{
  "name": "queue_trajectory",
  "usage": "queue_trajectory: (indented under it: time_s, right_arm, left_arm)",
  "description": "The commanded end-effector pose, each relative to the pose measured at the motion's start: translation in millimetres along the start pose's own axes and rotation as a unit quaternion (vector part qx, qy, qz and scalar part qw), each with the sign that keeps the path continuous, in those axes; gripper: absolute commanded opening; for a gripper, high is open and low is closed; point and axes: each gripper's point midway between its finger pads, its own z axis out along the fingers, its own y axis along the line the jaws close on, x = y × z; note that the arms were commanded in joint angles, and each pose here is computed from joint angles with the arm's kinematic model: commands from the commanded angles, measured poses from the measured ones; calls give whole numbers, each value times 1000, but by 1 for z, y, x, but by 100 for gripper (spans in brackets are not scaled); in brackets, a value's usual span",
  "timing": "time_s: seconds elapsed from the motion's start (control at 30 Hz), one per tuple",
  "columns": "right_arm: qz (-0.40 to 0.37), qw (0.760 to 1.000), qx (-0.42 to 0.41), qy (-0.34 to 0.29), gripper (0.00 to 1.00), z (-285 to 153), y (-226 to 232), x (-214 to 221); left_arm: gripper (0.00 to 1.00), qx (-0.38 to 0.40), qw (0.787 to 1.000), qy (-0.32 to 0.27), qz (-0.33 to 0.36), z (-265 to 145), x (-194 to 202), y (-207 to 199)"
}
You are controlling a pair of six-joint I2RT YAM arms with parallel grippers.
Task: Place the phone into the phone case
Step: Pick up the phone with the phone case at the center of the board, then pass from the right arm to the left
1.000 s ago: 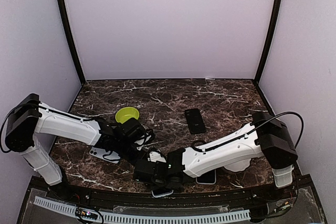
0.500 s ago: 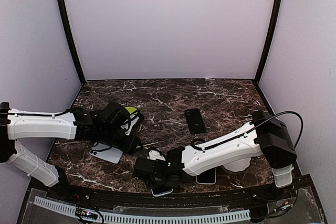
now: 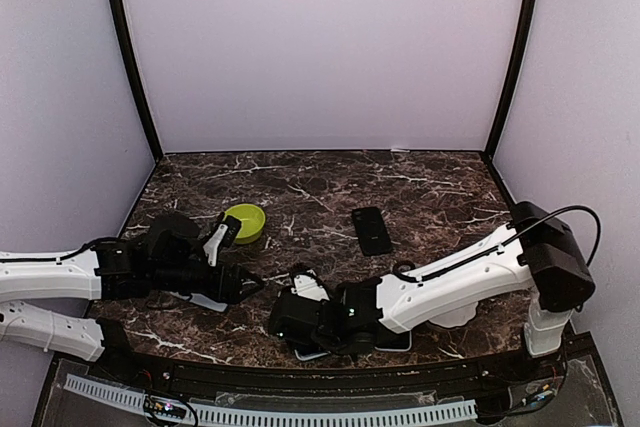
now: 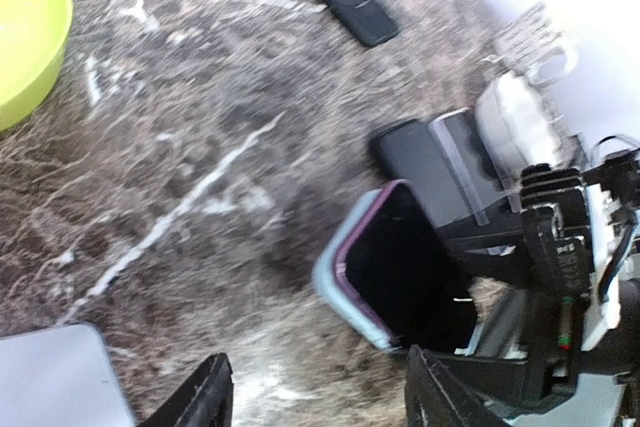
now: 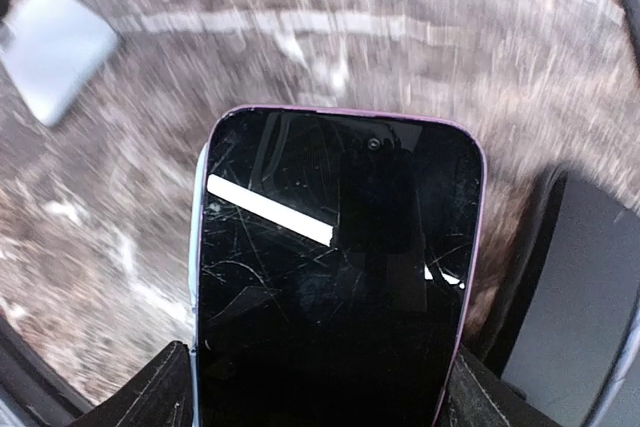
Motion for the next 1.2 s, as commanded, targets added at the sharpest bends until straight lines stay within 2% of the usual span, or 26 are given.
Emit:
queue_trajectory:
  time_s: [0.0, 0.07, 0.13, 0.23, 0.3, 0.53, 0.67, 0.77, 0.97, 1.03, 1.1, 1.17]
  right_arm:
    - [11, 991, -33, -127, 32, -48, 21, -65]
    - [10, 988, -31, -149, 31, -58, 20, -76]
    - [9, 985, -33, -169, 32, -66, 18, -85]
    - [10, 979, -47, -197, 32, -77, 19, -98]
    - [5, 976, -55, -212, 32, -84, 21, -105]
    - [-27, 967, -61, -247, 32, -94, 24, -118]
    - [-36, 966, -54, -252, 32, -92, 19, -121]
    - [-32, 965, -61, -252, 32, -85, 12, -123]
    - [-33, 964, -69, -254, 33, -69, -1, -126]
    - [-39, 964, -70, -254, 34, -65, -5, -128]
    - [-47, 964, -73, -253, 38, -63, -6, -128]
    - [-63, 964, -75, -246, 54, -60, -7, -124]
  left_arm:
    - [67, 123, 990, -76, -2, -24, -33, -48]
    - [76, 164, 980, -113, 0, -37, -43, -61]
    - [80, 172, 977, -129, -8, -41, -47, -62]
    - [81, 167, 976, -139, -12, -41, -50, -60]
    - [77, 163, 976, -141, -13, -38, -53, -59]
    - [60, 175, 975, -140, -1, -21, -62, -68]
    - [41, 185, 974, -132, 7, -11, -63, -74]
    - [22, 192, 973, -127, 17, -4, -62, -76]
    - [2, 185, 972, -131, 68, 7, -55, -72]
    - [0, 176, 973, -128, 81, 14, -52, -68]
    - [0, 159, 976, -122, 88, 23, -49, -61]
    - [0, 141, 978, -117, 96, 32, -46, -53]
